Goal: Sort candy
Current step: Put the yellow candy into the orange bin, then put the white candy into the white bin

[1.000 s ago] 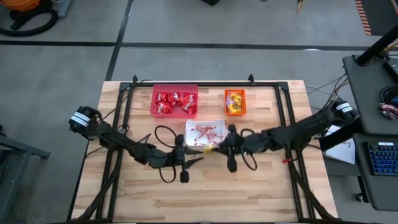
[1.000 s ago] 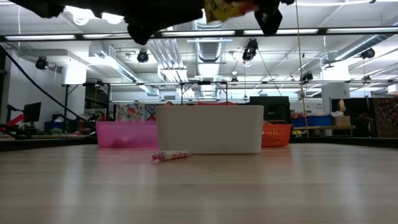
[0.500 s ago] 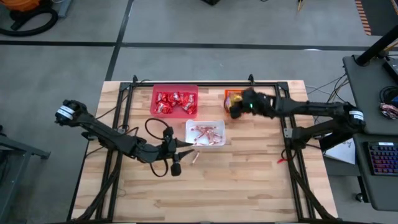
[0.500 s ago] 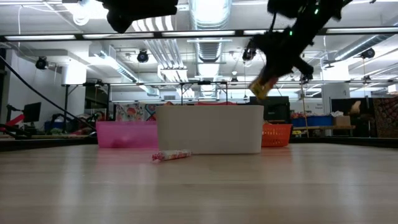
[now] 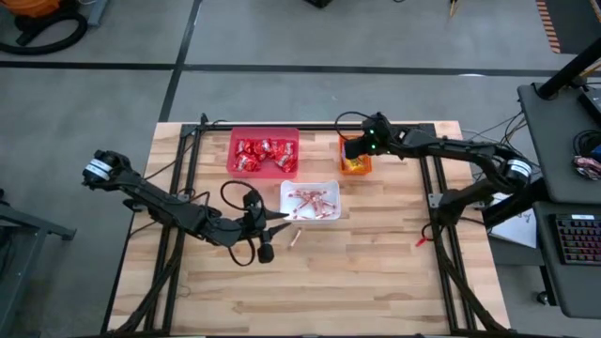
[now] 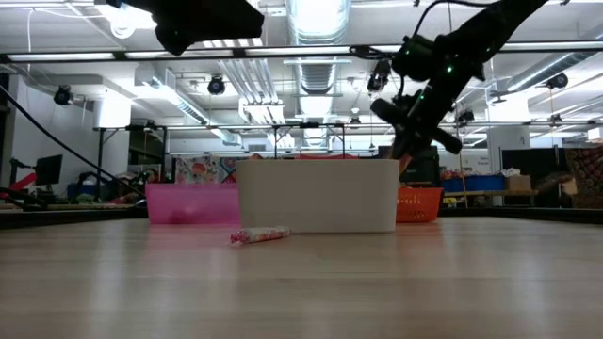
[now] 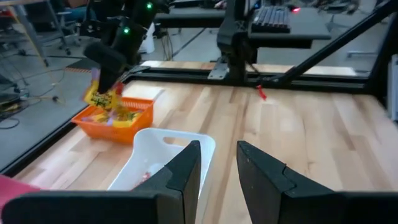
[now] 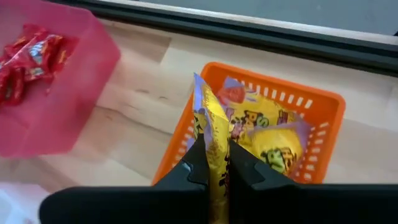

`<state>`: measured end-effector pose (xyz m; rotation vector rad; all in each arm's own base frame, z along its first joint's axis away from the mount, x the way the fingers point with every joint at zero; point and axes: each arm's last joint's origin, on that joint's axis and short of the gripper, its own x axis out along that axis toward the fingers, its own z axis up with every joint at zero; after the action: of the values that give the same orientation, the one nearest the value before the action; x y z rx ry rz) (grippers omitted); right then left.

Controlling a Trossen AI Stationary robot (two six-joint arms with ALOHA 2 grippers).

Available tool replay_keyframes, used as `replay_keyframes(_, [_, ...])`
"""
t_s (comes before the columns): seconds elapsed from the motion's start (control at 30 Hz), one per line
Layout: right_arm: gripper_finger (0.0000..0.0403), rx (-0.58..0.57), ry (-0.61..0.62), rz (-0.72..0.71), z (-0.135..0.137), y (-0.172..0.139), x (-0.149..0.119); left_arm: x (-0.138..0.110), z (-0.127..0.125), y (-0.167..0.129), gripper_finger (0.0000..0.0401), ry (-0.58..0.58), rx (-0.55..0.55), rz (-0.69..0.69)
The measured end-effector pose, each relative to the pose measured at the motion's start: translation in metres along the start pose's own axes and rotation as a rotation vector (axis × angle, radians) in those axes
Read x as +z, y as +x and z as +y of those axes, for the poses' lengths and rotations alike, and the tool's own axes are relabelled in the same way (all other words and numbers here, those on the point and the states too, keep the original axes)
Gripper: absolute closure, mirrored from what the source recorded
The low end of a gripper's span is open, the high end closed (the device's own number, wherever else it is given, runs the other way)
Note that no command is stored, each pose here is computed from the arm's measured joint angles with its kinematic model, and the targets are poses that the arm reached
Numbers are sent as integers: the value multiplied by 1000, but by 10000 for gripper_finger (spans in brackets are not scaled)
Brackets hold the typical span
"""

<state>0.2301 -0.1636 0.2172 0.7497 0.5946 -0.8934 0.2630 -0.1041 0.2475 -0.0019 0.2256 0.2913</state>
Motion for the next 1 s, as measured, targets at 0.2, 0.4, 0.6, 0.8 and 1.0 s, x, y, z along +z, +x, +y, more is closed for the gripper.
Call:
replay_keyframes(0.2, [370, -25, -9, 32, -2, 16, -4, -3, 1, 0, 313, -8, 12, 25])
replay_keyframes(0.4, [300, -39, -11, 36, -4, 19, -4, -4, 1, 0, 313, -4, 14, 32])
replay_keyframes(0.6, [245, -33, -1, 8, -6, 9, 2, -9, 2, -1, 313, -14, 20, 74])
replay_keyframes(0.8, [221, -12, -1, -22, -5, -15, 5, -19, -1, -4, 313, -55, -45, 162])
replay_keyframes(1.0, [220, 52, -24, -56, 3, -42, 3, -36, -9, -6, 313, -65, -114, 230])
